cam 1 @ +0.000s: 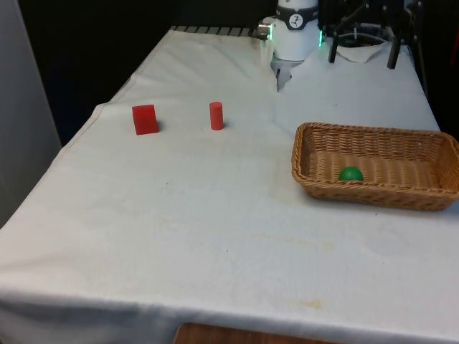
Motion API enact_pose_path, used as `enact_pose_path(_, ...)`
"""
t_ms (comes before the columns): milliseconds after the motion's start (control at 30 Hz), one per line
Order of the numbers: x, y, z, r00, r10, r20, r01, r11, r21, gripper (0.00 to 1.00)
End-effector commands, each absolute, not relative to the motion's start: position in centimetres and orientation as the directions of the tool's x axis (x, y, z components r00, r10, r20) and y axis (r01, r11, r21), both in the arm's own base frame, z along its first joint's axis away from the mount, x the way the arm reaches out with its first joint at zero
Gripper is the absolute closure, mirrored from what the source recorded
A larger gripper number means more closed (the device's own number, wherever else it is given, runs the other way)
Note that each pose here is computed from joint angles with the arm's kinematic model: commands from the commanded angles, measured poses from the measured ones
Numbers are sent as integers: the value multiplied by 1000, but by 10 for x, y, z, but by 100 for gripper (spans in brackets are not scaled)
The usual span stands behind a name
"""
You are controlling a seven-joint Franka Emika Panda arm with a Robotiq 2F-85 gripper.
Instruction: Pick up the object to the left of the cylinder and place it into the basket.
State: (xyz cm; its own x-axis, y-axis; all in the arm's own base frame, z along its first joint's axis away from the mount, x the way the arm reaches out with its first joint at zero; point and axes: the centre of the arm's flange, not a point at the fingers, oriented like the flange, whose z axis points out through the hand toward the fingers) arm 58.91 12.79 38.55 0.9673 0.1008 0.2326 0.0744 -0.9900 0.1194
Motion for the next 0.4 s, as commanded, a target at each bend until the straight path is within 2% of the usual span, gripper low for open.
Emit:
enact_pose_path(0,589,126,392,968,99,231,72,-990,124,0)
enact_pose_path(367,590,120,419,966,88,241,62,-991,116,0)
